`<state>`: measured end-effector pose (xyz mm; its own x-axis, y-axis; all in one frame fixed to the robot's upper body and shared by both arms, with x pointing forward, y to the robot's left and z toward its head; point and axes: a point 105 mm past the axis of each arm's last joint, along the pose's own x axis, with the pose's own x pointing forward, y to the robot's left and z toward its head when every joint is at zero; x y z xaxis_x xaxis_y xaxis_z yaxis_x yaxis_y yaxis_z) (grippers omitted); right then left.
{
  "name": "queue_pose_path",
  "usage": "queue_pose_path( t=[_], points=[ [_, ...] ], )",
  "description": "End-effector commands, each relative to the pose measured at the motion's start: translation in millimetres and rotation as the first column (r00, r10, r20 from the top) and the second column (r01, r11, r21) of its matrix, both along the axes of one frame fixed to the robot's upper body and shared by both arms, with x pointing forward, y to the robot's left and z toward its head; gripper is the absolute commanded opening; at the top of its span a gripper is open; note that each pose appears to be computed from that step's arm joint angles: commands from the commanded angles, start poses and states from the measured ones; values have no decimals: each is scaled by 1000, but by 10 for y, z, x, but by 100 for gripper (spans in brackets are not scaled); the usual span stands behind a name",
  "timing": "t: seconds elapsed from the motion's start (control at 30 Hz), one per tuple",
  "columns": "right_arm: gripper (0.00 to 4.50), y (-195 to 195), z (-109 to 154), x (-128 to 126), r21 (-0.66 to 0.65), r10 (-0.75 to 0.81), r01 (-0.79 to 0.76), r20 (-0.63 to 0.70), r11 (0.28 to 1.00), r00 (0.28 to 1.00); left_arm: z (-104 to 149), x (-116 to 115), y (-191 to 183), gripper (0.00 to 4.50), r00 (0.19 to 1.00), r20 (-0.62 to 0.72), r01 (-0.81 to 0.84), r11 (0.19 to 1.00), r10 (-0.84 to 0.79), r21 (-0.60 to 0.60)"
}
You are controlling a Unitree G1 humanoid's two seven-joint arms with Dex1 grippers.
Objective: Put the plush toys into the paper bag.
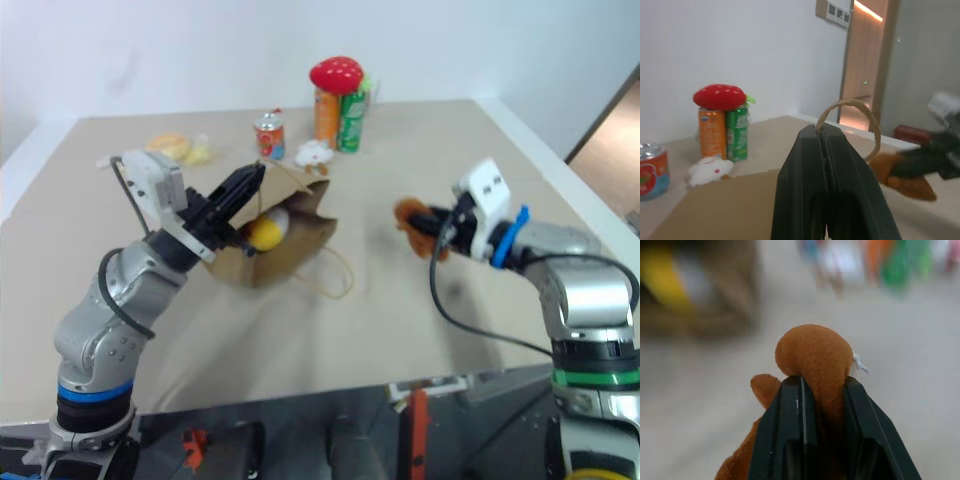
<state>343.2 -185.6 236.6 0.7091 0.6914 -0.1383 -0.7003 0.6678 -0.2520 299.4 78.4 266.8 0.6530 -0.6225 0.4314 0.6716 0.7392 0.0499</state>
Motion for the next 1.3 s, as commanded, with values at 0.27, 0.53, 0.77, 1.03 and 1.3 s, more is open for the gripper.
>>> queue_pose_path(
  t=[0.27,0.53,0.77,1.03,1.3],
  points=[
    [50,1177,-135,110,67,249,-250,30,966,968,157,-75,-79,0,997,76,11,999,-8,-39],
    [50,1501,-173,452,58,198,-204,93,977,976,164,-100,-104,0,997,77,22,999,-19,-38],
    [321,1550,-148,425,89,211,-221,111,971,971,164,-87,-85,0,997,72,9,999,-6,-47],
    [448,1172,-19,158,35,230,-236,122,971,965,158,-64,-38,0,997,71,-8,999,11,-39],
    [448,521,-447,-45,15,114,-113,-104,993,988,170,-31,0,0,997,74,-20,999,23,-35]
  ],
)
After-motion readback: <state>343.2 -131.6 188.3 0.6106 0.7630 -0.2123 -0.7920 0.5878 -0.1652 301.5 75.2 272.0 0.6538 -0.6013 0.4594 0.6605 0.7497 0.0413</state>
